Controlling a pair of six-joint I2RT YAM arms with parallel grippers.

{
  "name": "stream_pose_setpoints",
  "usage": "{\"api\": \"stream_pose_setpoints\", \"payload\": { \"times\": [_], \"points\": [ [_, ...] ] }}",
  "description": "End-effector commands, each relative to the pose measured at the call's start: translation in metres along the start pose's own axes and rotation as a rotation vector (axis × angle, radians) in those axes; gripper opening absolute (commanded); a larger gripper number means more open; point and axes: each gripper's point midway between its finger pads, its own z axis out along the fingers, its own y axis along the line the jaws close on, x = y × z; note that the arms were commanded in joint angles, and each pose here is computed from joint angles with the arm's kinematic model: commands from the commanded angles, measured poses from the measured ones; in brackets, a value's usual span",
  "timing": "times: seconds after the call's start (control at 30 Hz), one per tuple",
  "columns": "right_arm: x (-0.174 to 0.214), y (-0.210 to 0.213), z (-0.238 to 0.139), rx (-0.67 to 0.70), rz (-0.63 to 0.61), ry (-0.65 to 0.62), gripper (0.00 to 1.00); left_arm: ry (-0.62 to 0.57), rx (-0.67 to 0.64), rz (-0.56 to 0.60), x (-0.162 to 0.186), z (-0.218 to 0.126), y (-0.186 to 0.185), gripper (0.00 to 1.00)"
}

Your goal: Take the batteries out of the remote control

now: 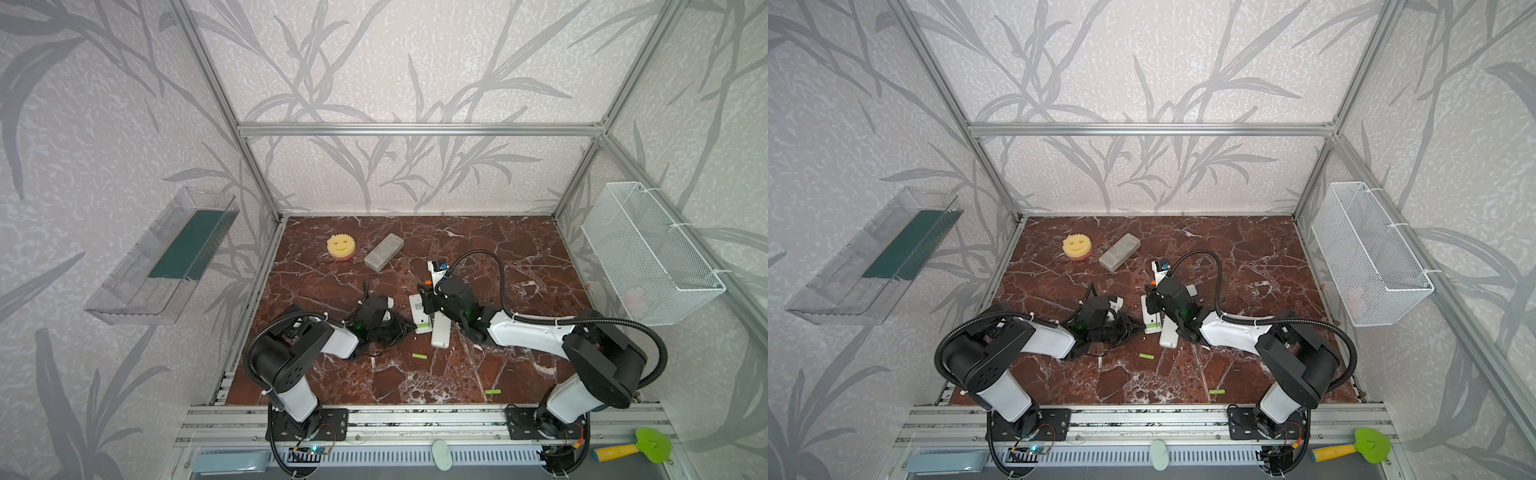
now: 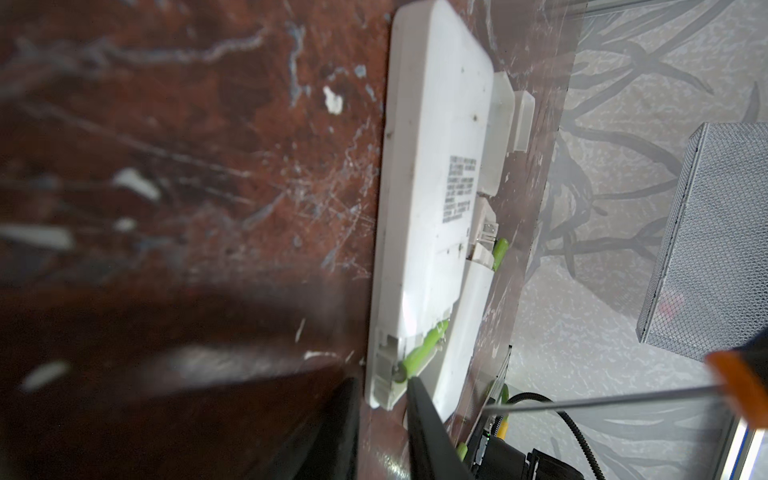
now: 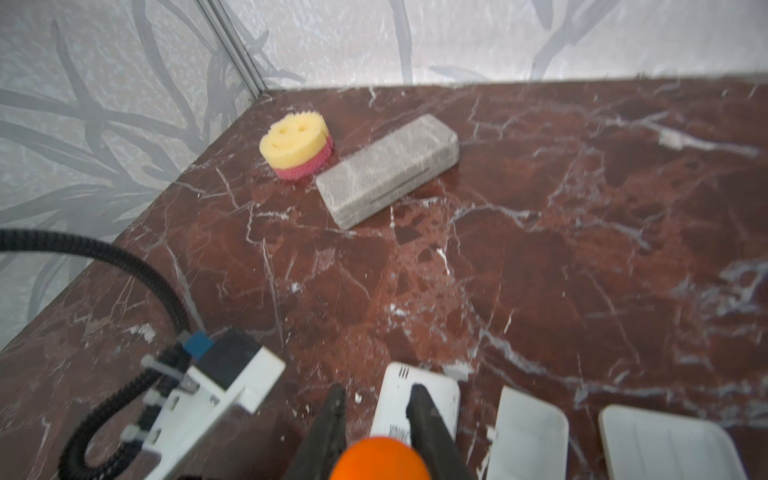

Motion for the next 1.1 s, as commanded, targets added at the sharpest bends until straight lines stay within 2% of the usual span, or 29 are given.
{"api": "stream_pose_setpoints", "payload": {
  "times": [0.0, 0.3, 0.53, 0.87, 1.07],
  "points": [
    [-0.014, -0.010, 0.013, 0.080, -0.116, -0.003, 0.00, 0.020, -0.135, 0.007, 0.008, -0.009, 0.025, 0.25],
    [-0.013, -0.036, 0.055, 0.191, -0.204, 0.058, 0.00, -0.026, -0.232, 0.164, -0.002, -0.041, 0.008, 0.31],
    [-0.012, -0.043, 0.073, 0.221, -0.231, 0.078, 0.00, -0.083, -0.269, 0.217, -0.010, -0.060, 0.007, 0.32],
    [0.009, -0.024, 0.104, 0.114, -0.186, 0.129, 0.00, -0.107, -0.279, 0.204, -0.011, -0.071, 0.015, 0.32],
    [0.000, 0.004, 0.103, -0.001, -0.160, 0.103, 0.00, -0.151, -0.287, 0.208, -0.016, -0.080, 0.018, 0.32]
  ]
}}
